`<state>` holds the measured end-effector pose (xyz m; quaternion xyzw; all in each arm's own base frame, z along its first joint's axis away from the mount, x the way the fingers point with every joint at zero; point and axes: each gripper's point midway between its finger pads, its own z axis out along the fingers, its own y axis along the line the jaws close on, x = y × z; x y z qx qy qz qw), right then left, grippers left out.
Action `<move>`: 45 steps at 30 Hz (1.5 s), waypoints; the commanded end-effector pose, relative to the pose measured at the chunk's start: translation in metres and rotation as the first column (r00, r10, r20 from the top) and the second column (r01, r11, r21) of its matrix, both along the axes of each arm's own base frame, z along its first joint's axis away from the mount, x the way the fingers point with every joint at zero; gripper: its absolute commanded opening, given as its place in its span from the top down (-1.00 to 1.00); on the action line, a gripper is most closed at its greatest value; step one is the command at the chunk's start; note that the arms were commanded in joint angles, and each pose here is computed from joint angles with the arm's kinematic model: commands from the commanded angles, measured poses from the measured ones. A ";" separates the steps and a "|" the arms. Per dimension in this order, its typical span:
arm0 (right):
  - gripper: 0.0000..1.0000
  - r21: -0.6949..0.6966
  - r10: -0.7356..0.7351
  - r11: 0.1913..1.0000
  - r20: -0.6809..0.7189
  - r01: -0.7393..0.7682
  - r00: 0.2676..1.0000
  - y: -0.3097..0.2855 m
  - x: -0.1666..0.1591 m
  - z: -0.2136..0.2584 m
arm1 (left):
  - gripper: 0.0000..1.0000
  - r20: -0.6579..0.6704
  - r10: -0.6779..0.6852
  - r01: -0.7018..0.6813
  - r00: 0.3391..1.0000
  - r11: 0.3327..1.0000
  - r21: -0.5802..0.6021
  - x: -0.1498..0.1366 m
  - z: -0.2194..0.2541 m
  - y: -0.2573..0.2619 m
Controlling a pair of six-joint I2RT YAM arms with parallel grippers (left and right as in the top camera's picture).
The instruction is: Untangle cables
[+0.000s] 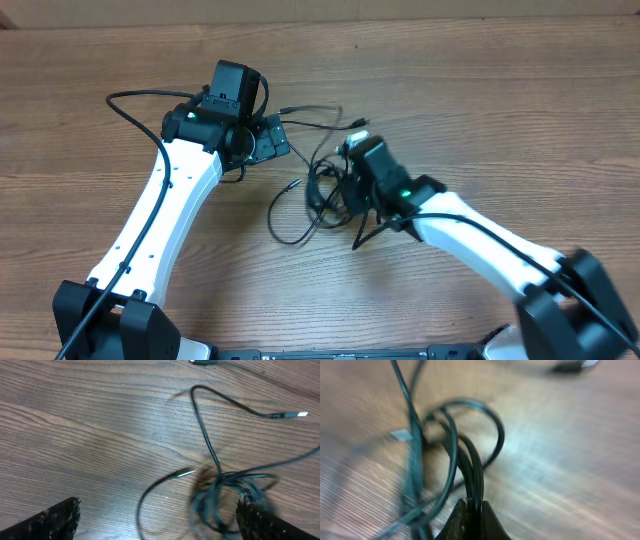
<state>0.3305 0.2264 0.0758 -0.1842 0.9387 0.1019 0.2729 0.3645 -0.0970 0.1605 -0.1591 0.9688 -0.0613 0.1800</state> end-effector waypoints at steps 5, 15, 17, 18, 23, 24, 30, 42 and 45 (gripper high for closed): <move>0.93 0.056 -0.056 0.997 0.089 0.052 0.994 -0.012 0.009 0.056 | -0.99 0.017 0.011 -0.011 1.000 1.000 0.004 0.000 0.005 0.001; 0.93 0.048 -0.056 0.997 0.079 0.052 0.995 -0.013 0.007 0.054 | -0.99 0.017 0.011 -0.011 1.000 1.000 0.004 0.000 0.005 0.001; 0.92 0.048 -0.056 0.997 0.079 0.052 0.995 -0.013 0.007 0.054 | -1.00 0.017 0.011 -0.011 1.000 1.000 0.004 0.000 0.005 0.001; 0.93 0.048 -0.056 0.997 0.079 0.053 0.995 -0.013 0.007 0.054 | -0.99 0.017 0.011 -0.011 1.000 1.000 0.004 0.000 0.005 0.002; 0.93 0.049 -0.056 0.997 0.078 0.052 0.995 -0.013 0.007 0.053 | -0.99 0.017 0.011 -0.011 1.000 1.000 0.003 0.000 0.005 0.001; 0.92 0.049 -0.056 0.997 0.078 0.052 0.995 -0.013 0.007 0.053 | -0.99 0.017 0.011 -0.011 1.000 1.000 0.004 0.000 0.005 0.001; 0.92 0.053 -0.060 0.997 0.075 0.056 0.995 -0.013 0.007 0.053 | -0.99 0.017 0.011 -0.011 1.000 1.000 0.004 0.000 0.005 0.001; 0.93 0.084 -0.115 0.990 0.045 0.111 0.992 -0.014 0.006 0.052 | -0.98 0.017 0.011 -0.011 1.000 1.000 0.004 0.000 0.005 0.001; 0.93 0.104 -0.171 0.980 0.003 0.170 0.985 -0.018 0.003 0.049 | -0.99 0.017 0.011 -0.011 1.000 1.000 0.004 0.000 0.005 0.001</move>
